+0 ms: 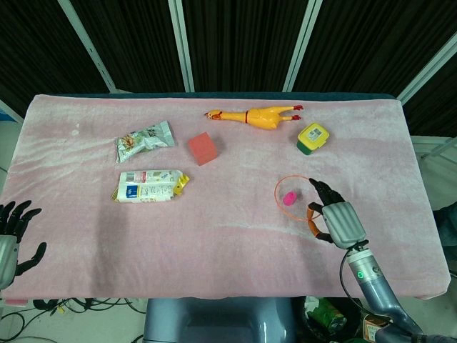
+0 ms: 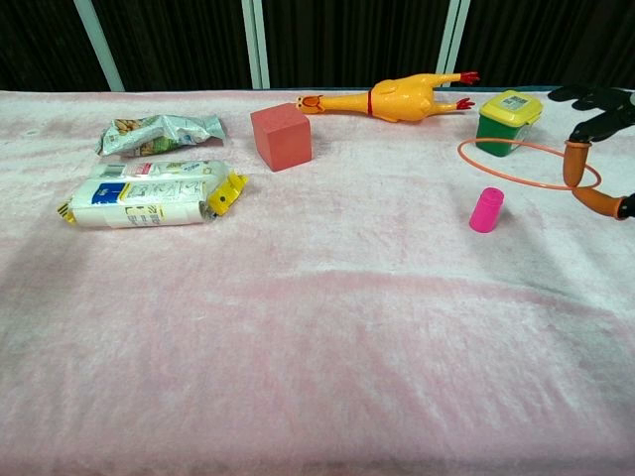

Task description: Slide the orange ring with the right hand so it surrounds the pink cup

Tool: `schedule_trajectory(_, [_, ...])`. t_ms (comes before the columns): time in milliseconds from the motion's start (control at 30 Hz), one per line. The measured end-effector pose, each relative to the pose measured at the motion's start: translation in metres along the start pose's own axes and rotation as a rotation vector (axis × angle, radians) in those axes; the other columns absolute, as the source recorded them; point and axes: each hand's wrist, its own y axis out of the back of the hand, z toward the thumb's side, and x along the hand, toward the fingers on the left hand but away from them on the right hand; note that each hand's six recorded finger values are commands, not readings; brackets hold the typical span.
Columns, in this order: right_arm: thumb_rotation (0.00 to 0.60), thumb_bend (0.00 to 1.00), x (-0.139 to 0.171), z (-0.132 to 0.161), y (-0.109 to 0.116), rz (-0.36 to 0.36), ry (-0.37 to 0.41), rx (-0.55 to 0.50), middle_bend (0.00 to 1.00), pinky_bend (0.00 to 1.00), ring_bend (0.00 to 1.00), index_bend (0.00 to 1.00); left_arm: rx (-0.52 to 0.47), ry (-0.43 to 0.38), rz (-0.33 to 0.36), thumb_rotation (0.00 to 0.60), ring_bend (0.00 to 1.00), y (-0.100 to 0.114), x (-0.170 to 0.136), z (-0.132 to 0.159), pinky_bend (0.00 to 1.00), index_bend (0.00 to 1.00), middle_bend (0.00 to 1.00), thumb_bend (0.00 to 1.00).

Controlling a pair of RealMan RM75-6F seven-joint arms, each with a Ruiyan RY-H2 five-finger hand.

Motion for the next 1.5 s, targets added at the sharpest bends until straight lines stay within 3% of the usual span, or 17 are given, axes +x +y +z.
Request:
schedule_trajectory(200, [0.600, 0.51, -0.028, -0.003, -0.005, 0.001, -0.032, -0.007, 0.00, 0.19, 0.06, 0.76, 0.000, 0.002, 0.004, 0.600, 0.00, 0.001, 0.000, -0.001, 0.00, 0.20, 0.10, 0.33])
schedule_trajectory(533, [0.600, 0.48, -0.037, -0.007, -0.036, 0.056, -0.070, -0.012, 0.00, 0.19, 0.06, 0.74, -0.001, 0.008, 0.004, 0.600, 0.00, 0.002, 0.001, -0.003, 0.00, 0.20, 0.10, 0.33])
schedule_trajectory(600, [0.600, 0.44, -0.034, -0.009, -0.046, 0.078, -0.080, -0.008, 0.00, 0.19, 0.06, 0.67, -0.002, 0.009, 0.007, 0.600, 0.00, 0.002, 0.001, -0.004, 0.00, 0.20, 0.10, 0.33])
schedule_trajectory(767, [0.600, 0.24, -0.025, -0.009, -0.068, 0.137, -0.086, -0.001, 0.00, 0.19, 0.04, 0.30, -0.003, 0.008, 0.004, 0.600, 0.00, 0.001, 0.002, -0.003, 0.00, 0.20, 0.10, 0.33])
schedule_trajectory(933, [0.600, 0.20, -0.021, -0.011, -0.084, 0.196, -0.106, 0.007, 0.00, 0.19, 0.03, 0.20, -0.005, 0.009, 0.008, 0.600, 0.00, 0.002, 0.002, -0.003, 0.00, 0.20, 0.10, 0.33])
schedule_trajectory(1167, [0.600, 0.19, -0.019, -0.007, -0.085, 0.200, -0.117, -0.012, 0.00, 0.19, 0.03, 0.22, -0.010, 0.015, 0.015, 0.600, 0.00, 0.004, 0.001, -0.005, 0.00, 0.20, 0.10, 0.33])
schedule_trajectory(1333, [0.600, 0.19, -0.013, -0.004, -0.072, 0.168, -0.107, -0.019, 0.00, 0.19, 0.03, 0.29, -0.010, 0.015, 0.015, 0.600, 0.00, 0.004, 0.001, -0.005, 0.00, 0.20, 0.10, 0.33])
schedule_trajectory(1500, [0.600, 0.19, -0.001, -0.004, -0.050, 0.135, -0.097, 0.000, 0.00, 0.19, 0.03, 0.27, -0.011, 0.016, 0.020, 0.600, 0.00, 0.006, 0.001, -0.006, 0.00, 0.20, 0.10, 0.33])
